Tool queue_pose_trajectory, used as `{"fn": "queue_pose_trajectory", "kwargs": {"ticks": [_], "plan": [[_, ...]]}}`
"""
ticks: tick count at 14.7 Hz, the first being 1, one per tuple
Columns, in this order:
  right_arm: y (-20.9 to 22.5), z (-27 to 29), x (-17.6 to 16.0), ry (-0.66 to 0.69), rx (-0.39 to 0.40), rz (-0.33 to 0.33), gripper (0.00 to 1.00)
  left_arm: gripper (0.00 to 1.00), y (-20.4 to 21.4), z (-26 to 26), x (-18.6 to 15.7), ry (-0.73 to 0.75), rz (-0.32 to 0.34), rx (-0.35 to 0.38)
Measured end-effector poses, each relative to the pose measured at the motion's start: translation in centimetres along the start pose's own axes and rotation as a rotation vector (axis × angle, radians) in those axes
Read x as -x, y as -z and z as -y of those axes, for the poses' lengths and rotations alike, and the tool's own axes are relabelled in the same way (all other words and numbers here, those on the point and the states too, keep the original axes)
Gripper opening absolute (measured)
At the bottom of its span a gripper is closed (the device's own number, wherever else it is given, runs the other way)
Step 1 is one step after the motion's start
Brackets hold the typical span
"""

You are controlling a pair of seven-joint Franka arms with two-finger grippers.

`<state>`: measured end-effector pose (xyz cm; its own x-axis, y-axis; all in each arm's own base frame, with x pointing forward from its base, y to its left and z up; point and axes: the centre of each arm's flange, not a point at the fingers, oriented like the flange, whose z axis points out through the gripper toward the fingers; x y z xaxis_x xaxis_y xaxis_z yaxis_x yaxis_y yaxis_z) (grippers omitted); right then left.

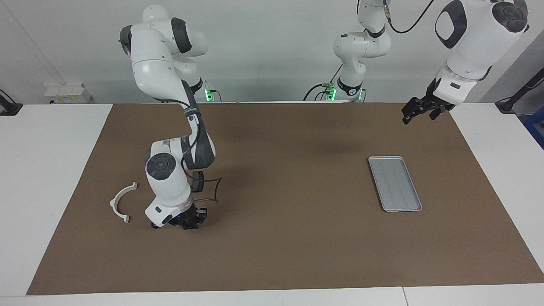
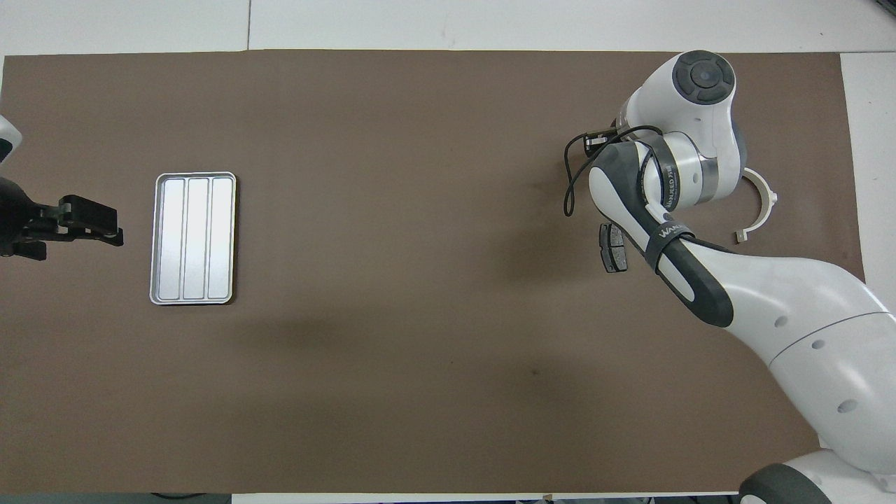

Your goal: Place bearing gear from tray to pile

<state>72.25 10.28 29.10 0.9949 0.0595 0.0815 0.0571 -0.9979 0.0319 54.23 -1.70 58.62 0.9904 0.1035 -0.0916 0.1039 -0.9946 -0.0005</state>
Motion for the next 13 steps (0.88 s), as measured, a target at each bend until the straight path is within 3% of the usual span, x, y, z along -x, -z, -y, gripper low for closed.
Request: {"fn": "queue_pose_trajectory", "kwargs": {"ticks": [5,8,13], "plan": [[7.7,0.6,0.4,0.009,0.008,-0.018,1.0,1.0,0.0,0.0,0.0,0.0,0.0,0.0],[12.1,0.1,1.1,0.003,0.018,-0.02,1.0,1.0,0.0,0.0,0.0,0.0,0.0,0.0],[15.9,-1.6,2.2,-0.022,0.032,0.006,1.0,1.0,0.0,0.0,0.0,0.0,0.0,0.0]]}}
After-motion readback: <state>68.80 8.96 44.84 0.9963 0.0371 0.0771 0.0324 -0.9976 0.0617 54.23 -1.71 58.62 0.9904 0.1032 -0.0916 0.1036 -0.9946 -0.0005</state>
